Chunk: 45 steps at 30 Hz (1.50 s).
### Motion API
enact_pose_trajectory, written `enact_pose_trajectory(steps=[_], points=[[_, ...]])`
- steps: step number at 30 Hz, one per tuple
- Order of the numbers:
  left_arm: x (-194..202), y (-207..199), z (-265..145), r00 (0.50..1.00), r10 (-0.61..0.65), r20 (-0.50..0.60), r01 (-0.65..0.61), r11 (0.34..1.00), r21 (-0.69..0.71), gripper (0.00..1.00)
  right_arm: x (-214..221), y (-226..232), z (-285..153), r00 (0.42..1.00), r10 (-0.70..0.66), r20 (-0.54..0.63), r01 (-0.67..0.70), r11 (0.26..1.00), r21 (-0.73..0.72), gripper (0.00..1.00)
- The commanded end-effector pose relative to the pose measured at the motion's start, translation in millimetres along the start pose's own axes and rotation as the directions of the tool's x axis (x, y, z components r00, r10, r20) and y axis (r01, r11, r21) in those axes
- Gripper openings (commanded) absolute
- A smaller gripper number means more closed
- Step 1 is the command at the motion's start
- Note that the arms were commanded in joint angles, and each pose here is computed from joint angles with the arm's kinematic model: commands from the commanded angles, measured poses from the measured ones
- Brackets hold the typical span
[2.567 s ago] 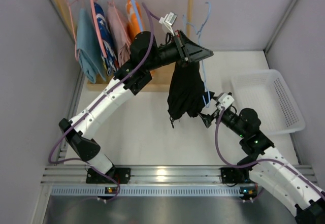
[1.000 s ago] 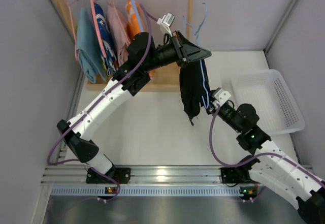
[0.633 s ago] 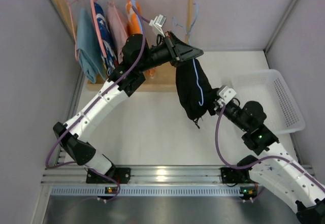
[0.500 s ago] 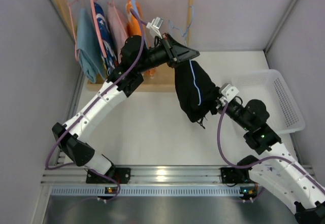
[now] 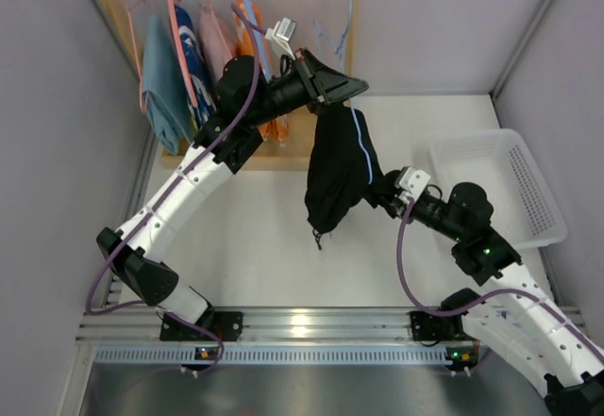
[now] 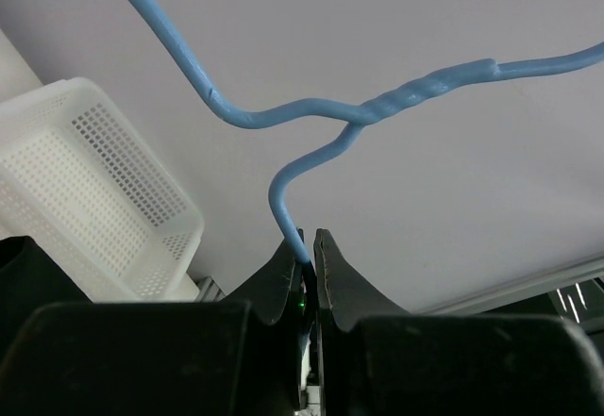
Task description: Remove the trousers from the hanger
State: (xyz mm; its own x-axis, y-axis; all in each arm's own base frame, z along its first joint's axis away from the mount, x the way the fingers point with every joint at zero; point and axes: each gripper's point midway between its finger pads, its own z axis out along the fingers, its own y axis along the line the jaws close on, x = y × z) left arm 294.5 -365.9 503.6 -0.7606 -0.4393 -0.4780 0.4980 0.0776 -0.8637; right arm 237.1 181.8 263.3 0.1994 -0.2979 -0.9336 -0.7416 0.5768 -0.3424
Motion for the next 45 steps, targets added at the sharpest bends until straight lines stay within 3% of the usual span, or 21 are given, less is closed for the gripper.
enact_pose_trajectory(steps=[1, 5, 6, 7, 8, 11, 12, 16, 18, 19, 21, 30, 35, 36, 40, 45], points=[[-20.4, -62.5, -10.5, 0.994, 0.089, 0.071, -0.099, 0.983, 0.157, 0.0, -1.1, 5.1, 6.5, 0.999, -0.033, 0.035, 0.035, 0.998, -0.044, 0.22], [-19.5, -61.6, -10.6, 0.994, 0.085, 0.067, -0.094, 0.983, 0.156, 0.0, -4.7, 2.9, 11.8, 0.999, -0.018, 0.044, 0.02, 0.999, -0.046, 0.29], [-18.8, -60.9, -10.9, 0.995, 0.082, 0.065, -0.091, 0.984, 0.154, 0.0, -5.0, 2.1, 12.2, 0.999, -0.015, 0.043, 0.017, 0.999, -0.043, 0.27], [-18.5, -60.7, -10.8, 0.995, 0.081, 0.063, -0.09, 0.984, 0.155, 0.0, -5.6, 0.9, 13.0, 0.999, -0.015, 0.04, 0.016, 0.999, -0.041, 0.23], [-18.3, -60.6, -11.5, 0.995, 0.079, 0.063, -0.088, 0.984, 0.153, 0.0, -11.8, -3.0, 13.6, 0.998, -0.022, 0.062, 0.023, 0.999, -0.025, 0.11], [-17.4, -60.1, -12.6, 0.995, 0.076, 0.063, -0.085, 0.985, 0.152, 0.0, -18.0, -8.5, 13.6, 0.997, -0.004, 0.078, 0.004, 1.0, 0.002, 0.0], [-17.0, -58.8, -12.4, 0.995, 0.077, 0.061, -0.085, 0.985, 0.15, 0.0, -23.6, -9.2, 12.9, 0.996, -0.004, 0.09, 0.004, 1.0, 0.002, 0.0], [-16.4, -57.9, -12.2, 0.995, 0.077, 0.063, -0.085, 0.985, 0.148, 0.0, -29.3, -7.8, 9.8, 0.996, -0.011, 0.09, 0.012, 1.0, -0.014, 0.21], [-17.0, -58.6, -12.6, 0.995, 0.076, 0.066, -0.085, 0.985, 0.148, 0.0, -22.2, -3.8, 7.8, 0.998, -0.011, 0.067, 0.013, 1.0, -0.026, 0.16], [-17.5, -58.2, -12.4, 0.995, 0.078, 0.066, -0.087, 0.985, 0.148, 0.0, -24.2, -3.8, 5.2, 0.997, -0.022, 0.076, 0.023, 0.999, -0.022, 0.05], [-17.4, -57.1, -11.9, 0.994, 0.081, 0.068, -0.091, 0.985, 0.144, 0.0, -25.3, -4.6, 2.7, 0.996, -0.026, 0.082, 0.027, 1.0, -0.009, 0.0], [-14.0, -36.5, -13.1, 0.996, 0.073, 0.059, -0.079, 0.992, 0.103, 0.0, -62.3, -31.5, -15.8, 0.99, -0.018, 0.141, 0.001, 0.992, 0.124, 0.0], [-17.2, -31.9, -15.4, 0.995, 0.074, 0.067, -0.08, 0.993, 0.092, 0.0, -58.5, -34.1, -21.3, 0.993, -0.032, 0.112, 0.017, 0.991, 0.134, 0.0], [-18.0, -32.2, -15.7, 0.995, 0.075, 0.069, -0.081, 0.992, 0.092, 0.0, -56.5, -31.0, -21.0, 0.994, -0.035, 0.106, 0.023, 0.993, 0.116, 0.0], [-22.1, -37.0, -14.6, 0.994, 0.079, 0.075, -0.086, 0.991, 0.102, 0.0, -41.5, -14.3, -16.7, 0.997, -0.03, 0.068, 0.028, 0.999, 0.027, 0.18], [-27.6, -48.5, -12.6, 0.992, 0.09, 0.083, -0.1, 0.987, 0.126, 0.0, -6.9, 5.0, -4.6, 0.999, -0.035, -0.004, 0.035, 0.996, -0.08, 0.19]])
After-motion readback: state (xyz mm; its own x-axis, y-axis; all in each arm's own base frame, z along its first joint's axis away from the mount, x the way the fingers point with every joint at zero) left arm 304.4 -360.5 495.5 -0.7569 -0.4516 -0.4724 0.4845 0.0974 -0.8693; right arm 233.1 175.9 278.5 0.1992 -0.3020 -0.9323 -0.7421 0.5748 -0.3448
